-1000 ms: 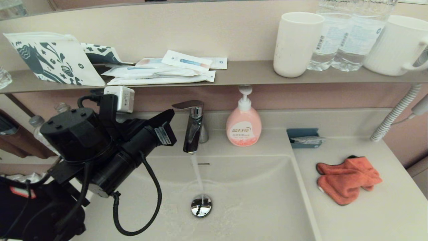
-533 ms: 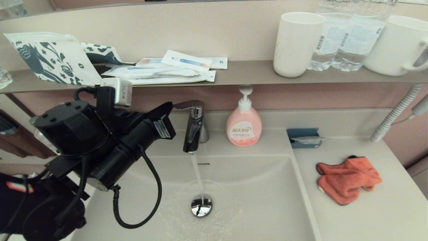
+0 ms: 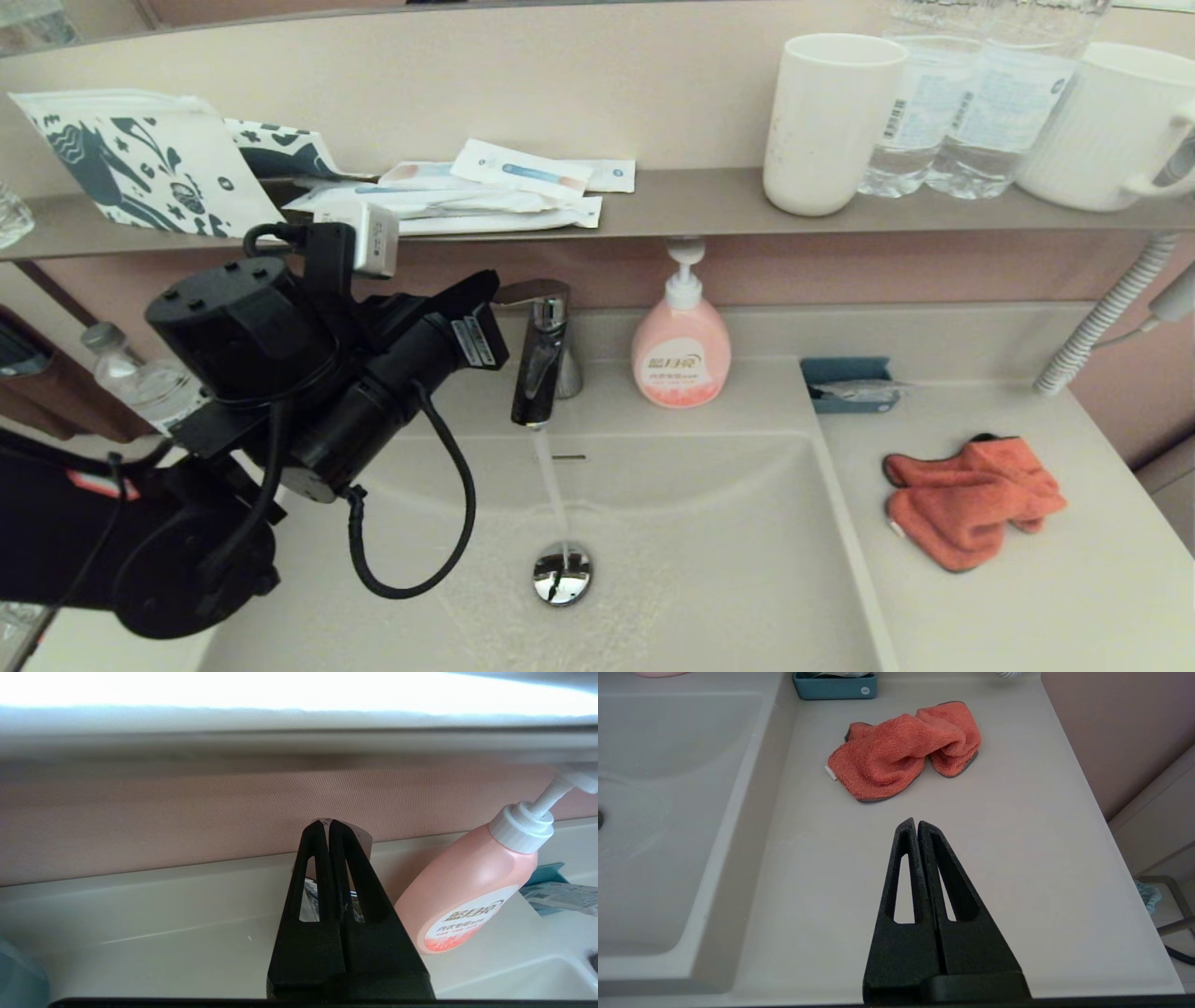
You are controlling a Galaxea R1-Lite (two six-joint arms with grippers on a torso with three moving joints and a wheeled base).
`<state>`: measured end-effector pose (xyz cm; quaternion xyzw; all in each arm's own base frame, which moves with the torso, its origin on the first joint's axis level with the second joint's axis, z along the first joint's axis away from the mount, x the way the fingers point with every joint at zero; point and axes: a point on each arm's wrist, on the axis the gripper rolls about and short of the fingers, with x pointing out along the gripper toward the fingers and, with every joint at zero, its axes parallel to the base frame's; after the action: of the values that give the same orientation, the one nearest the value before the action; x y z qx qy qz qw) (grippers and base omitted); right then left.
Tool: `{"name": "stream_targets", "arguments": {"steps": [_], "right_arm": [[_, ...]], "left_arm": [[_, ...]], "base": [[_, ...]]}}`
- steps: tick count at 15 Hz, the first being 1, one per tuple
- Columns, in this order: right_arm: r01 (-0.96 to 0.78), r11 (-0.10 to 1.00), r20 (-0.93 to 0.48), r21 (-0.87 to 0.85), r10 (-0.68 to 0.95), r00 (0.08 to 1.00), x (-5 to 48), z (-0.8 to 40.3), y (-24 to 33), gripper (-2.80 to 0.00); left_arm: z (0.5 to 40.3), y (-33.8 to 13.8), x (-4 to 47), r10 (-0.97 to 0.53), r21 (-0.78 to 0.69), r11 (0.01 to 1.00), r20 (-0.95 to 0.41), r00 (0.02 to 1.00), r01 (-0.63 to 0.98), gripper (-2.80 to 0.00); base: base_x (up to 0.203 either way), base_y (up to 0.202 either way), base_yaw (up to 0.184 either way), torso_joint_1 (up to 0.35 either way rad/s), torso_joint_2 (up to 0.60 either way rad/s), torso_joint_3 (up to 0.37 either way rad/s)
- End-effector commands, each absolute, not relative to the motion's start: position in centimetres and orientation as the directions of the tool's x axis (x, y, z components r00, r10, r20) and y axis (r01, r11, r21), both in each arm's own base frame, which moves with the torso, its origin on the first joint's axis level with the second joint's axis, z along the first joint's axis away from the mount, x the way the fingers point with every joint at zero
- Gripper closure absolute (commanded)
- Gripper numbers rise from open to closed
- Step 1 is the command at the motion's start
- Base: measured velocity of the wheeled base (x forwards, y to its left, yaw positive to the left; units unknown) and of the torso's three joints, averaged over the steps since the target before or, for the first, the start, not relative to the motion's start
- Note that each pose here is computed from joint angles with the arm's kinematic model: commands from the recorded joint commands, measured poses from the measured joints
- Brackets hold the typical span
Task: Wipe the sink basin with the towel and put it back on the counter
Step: Turn off the faucet
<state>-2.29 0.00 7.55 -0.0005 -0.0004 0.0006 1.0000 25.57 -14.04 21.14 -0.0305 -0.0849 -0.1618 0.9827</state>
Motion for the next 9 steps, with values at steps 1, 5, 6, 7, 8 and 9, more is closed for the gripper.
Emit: {"name": "stream_targets", "arguments": {"steps": [1, 5, 6, 7, 8, 9], "right_arm": [[-0.002, 1.0, 0.0, -0.002, 0.002, 1.0, -2.3, 7.5, 0.0, 0.0], [-0.002, 1.0, 0.0, -0.001, 0.002, 1.0, -2.3, 7.5, 0.0, 0.0], [-0.002, 1.0, 0.0, -0.002, 0.002, 1.0, -2.3, 7.5, 0.0, 0.0], [-0.002, 1.0, 0.0, -0.002, 0.002, 1.0, -2.3, 7.5, 0.0, 0.0], [-0.002, 1.0, 0.0, -0.001, 0.002, 1.0, -2.3, 7.5, 0.0, 0.0], [-0.002, 1.0, 0.0, -0.001, 0.002, 1.0, -2.3, 7.5, 0.0, 0.0]], "left_arm": [[21.0, -14.2, 25.8, -0.312, -0.033, 0.946, 0.175, 0.934, 0.322, 0.0], [20.6, -14.3, 25.6, -0.319, -0.03, 0.944, 0.162, 0.934, 0.327, 0.0], [20.1, -14.5, 25.3, -0.329, -0.027, 0.942, 0.144, 0.933, 0.336, 0.0], [19.6, -14.5, 25.0, -0.336, -0.023, 0.94, 0.125, 0.934, 0.341, 0.0], [19.3, -14.5, 24.9, -0.338, -0.021, 0.939, 0.116, 0.934, 0.342, 0.0], [19.2, -14.4, 24.8, -0.338, -0.02, 0.94, 0.11, 0.935, 0.342, 0.0]], "base": [[0.0, 0.0, 0.0, 0.0, 0.0, 0.0], [0.0, 0.0, 0.0, 0.0, 0.0, 0.0], [0.0, 0.0, 0.0, 0.0, 0.0, 0.0], [0.0, 0.0, 0.0, 0.0, 0.0, 0.0], [0.0, 0.0, 0.0, 0.0, 0.0, 0.0], [0.0, 0.0, 0.0, 0.0, 0.0, 0.0]]}}
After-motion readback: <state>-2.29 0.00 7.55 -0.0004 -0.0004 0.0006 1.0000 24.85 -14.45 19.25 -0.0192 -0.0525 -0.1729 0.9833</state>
